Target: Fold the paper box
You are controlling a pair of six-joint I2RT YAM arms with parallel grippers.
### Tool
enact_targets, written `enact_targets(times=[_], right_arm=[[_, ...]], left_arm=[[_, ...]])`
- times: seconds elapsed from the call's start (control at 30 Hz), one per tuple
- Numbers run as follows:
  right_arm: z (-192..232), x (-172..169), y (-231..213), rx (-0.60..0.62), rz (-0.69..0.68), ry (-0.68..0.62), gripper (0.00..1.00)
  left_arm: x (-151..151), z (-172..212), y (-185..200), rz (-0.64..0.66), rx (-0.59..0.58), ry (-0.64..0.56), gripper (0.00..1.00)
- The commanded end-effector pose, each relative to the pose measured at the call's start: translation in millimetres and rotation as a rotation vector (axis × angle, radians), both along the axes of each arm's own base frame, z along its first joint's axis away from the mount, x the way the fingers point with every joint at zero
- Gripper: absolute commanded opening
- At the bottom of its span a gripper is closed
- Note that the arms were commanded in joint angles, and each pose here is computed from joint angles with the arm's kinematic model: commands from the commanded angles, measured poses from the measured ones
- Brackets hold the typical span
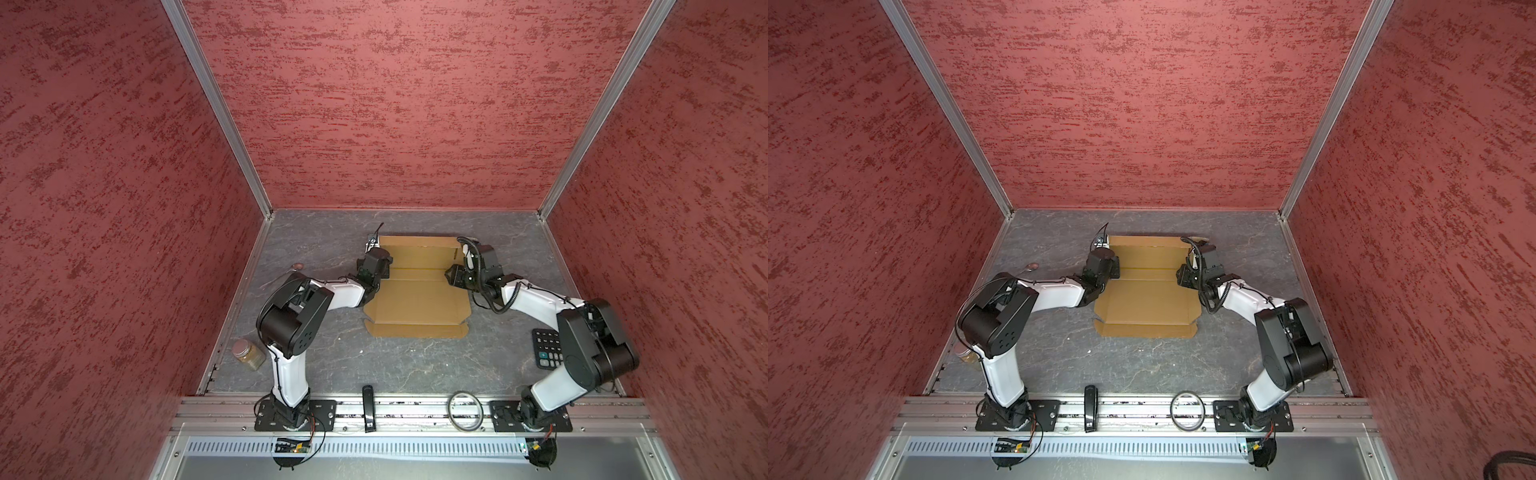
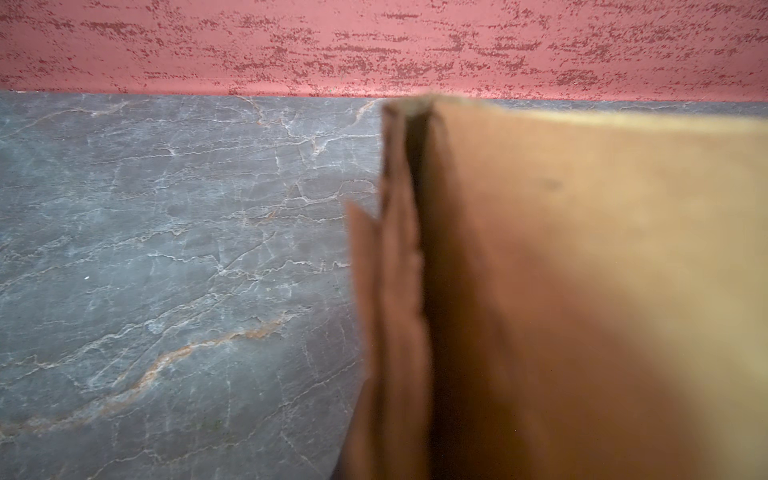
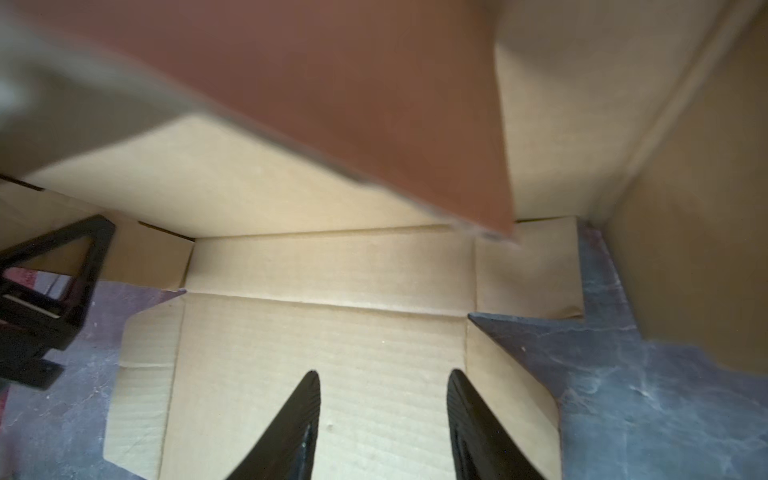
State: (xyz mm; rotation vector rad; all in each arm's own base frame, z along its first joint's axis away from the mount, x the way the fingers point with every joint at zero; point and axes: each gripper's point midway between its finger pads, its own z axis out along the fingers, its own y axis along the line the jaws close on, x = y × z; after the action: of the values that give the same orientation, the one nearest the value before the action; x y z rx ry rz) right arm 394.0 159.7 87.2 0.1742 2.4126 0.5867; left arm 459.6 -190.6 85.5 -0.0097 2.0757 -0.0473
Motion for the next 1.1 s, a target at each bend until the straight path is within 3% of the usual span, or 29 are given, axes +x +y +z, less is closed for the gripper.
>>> enact_targets(times=[0.0, 0.5, 1.07], right_arm=[[4.8, 12.6, -10.3, -0.012, -0.034, -0.035, 0.51], [-16.8, 31.5, -31.2, 0.004, -0.054, -0.008, 0.53], [-28.1, 37.4, -45.0, -0.081, -0.09, -0.005, 0.6]], left_arm=[[-6.5, -25.8, 4.9, 0.001, 0.031, 0.068, 0.05], [-6.7, -26.0, 7.1, 0.002, 0.032, 0.067, 0.05], [-5.6, -26.4, 5.9, -0.001, 0.034, 0.071, 0.05]])
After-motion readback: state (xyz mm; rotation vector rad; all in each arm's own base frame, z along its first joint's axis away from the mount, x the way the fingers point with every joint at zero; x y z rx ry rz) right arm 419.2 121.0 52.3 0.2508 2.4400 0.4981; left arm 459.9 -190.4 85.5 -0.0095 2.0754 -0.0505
